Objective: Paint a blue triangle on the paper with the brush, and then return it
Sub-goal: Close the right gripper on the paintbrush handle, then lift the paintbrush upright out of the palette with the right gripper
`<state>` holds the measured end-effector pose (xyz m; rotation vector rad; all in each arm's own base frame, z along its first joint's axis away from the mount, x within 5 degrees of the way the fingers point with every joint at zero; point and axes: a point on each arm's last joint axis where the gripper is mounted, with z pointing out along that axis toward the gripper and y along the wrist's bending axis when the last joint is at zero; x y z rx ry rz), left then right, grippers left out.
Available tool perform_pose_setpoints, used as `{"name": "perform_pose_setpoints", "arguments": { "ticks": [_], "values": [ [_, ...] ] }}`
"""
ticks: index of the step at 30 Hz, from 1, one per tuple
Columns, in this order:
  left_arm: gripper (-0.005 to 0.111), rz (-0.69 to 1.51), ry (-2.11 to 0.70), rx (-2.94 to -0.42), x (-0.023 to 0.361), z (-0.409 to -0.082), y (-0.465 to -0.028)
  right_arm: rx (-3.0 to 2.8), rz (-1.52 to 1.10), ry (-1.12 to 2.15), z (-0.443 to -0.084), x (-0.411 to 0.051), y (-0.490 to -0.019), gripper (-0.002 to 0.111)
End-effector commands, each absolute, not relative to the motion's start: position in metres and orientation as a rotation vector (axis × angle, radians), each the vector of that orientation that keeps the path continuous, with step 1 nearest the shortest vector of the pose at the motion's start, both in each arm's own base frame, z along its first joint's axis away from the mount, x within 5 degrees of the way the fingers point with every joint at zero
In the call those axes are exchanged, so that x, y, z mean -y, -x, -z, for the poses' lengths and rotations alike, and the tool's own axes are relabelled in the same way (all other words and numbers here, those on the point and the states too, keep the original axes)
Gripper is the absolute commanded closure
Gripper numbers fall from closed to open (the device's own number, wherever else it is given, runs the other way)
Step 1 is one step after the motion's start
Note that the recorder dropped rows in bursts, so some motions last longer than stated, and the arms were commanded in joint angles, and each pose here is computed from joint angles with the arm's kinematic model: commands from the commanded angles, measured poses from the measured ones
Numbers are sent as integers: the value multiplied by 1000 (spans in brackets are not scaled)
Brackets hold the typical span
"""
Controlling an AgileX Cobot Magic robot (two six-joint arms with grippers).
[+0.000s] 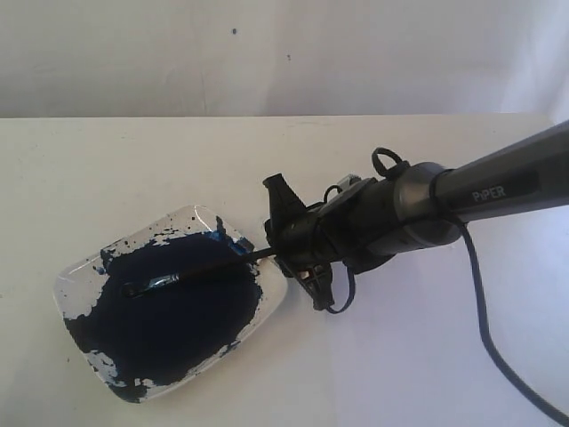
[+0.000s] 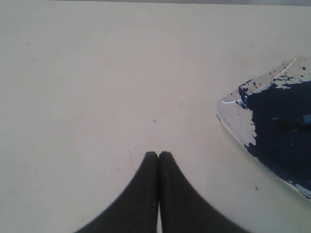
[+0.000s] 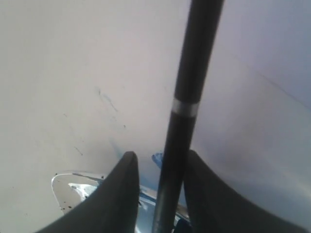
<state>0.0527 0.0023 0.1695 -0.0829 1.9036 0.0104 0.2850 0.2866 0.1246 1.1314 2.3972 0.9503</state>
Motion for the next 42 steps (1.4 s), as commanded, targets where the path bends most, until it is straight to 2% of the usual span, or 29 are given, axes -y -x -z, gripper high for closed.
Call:
{"name": "perform_pose_setpoints", "arguments": {
  "ticks": [1,16,25,35,42],
  "values": [
    [107,5,85,-1899,-2,-169,-53,-2362,-941,-1131,-127,-283,-290,79],
    [107,5,85,-1899,-2,-169,-53,-2339,-940,-1158,-127,-282,-292,79],
    [107,5,85,-1899,-2,-169,-53,-2338,-939,-1156,-127,-282,-292,94],
    [107,5,85,-1899,-2,-169,-53,-2332,-936,-1156,-128,-282,-292,96],
    [107,5,85,-1899,-2,-169,-53,-2318,-928,-1117,-131,-281,-294,106]
  ]
}}
